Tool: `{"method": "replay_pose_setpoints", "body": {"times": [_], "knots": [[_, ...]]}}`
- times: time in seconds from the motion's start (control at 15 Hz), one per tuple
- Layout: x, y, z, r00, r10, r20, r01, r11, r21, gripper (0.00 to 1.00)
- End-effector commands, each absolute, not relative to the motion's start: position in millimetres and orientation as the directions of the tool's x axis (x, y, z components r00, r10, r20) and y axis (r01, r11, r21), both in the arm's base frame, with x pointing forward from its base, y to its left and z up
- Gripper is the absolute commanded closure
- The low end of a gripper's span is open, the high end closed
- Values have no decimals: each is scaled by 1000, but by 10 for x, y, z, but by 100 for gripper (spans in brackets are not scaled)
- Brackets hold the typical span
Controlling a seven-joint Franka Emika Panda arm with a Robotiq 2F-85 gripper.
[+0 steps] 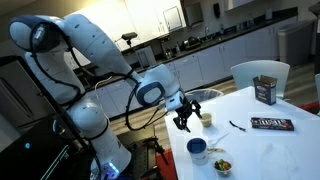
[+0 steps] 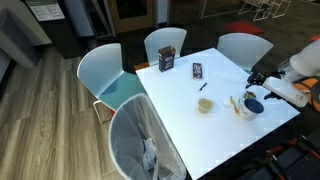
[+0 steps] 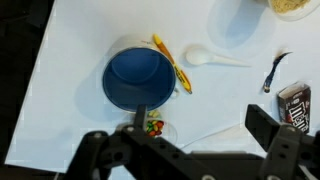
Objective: Move the mug forward, pour the sweets inside then use the spoon to stir the mug.
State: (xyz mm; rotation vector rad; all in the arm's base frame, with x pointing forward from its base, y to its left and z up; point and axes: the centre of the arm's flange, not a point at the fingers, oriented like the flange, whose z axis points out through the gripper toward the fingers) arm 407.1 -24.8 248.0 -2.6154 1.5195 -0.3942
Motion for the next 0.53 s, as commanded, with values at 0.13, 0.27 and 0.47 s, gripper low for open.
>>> {"method": "replay_pose_setpoints", "body": {"times": [0.13,0.27,0.47], "knots": [[4260,-347,2527,410,-898,158,-868,-437,-234,0],[4411,-645,2646,335,-932,138,-902,-360,-239,0],[4556,-1090,2739,246,-962,118,-942,-266,-205,0]]}}
